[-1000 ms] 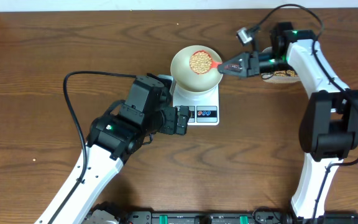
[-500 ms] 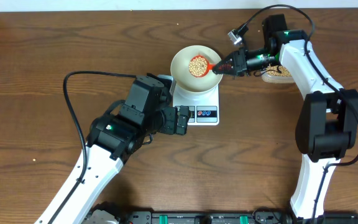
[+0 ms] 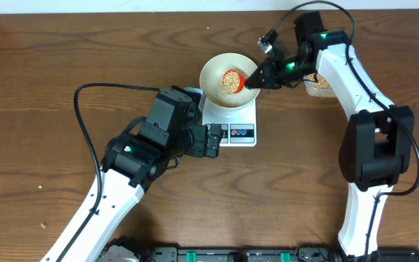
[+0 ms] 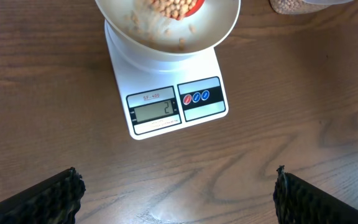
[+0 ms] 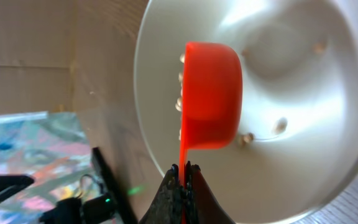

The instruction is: Scoop item into bowl and weigh 50g on scale

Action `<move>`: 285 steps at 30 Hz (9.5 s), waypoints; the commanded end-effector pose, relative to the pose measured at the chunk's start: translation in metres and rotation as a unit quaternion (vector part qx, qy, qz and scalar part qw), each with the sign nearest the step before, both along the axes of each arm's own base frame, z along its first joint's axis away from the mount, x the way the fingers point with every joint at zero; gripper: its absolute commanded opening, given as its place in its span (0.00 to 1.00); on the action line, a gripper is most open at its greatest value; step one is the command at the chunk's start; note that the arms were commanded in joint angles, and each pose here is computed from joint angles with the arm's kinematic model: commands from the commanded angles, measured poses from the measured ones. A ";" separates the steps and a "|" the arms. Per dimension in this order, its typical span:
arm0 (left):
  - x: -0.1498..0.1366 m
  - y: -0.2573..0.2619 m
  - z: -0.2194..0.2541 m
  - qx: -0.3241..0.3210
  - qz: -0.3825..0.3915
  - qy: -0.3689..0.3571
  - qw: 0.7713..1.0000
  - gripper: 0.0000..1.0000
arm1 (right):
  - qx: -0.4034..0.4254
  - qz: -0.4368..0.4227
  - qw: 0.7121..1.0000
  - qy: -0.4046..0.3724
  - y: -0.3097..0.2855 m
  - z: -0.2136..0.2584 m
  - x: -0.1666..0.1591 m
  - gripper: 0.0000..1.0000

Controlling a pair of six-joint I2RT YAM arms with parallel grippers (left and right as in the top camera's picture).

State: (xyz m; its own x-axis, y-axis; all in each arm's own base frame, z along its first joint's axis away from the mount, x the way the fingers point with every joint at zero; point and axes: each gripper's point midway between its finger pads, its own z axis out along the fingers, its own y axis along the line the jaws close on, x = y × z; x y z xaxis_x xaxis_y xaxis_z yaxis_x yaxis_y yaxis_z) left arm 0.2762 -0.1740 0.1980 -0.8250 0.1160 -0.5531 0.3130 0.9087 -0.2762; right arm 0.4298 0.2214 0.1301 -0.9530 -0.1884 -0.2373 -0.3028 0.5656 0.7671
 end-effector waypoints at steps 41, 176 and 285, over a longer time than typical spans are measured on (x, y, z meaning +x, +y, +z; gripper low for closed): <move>0.002 -0.001 0.006 -0.002 -0.004 -0.006 1.000 0.99 | -0.197 0.035 0.973 -0.117 0.009 0.037 0.003 0.01; 0.002 -0.001 0.006 -0.002 -0.004 -0.006 1.000 1.00 | -0.171 0.143 0.947 -0.230 -0.009 0.053 0.008 0.01; 0.002 -0.001 0.006 -0.002 -0.004 -0.006 1.000 1.00 | -0.022 -0.049 0.974 -0.221 -0.159 0.145 0.014 0.01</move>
State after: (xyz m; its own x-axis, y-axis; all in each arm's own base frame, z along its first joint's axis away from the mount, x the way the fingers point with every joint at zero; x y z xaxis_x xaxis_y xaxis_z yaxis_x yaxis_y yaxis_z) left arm 0.2762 -0.1740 0.1980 -0.8250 0.1160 -0.5531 0.3130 0.9087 -0.2762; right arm 0.4477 0.1082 0.2413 -0.7987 -0.1865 -0.5722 -0.5663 0.5546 0.6097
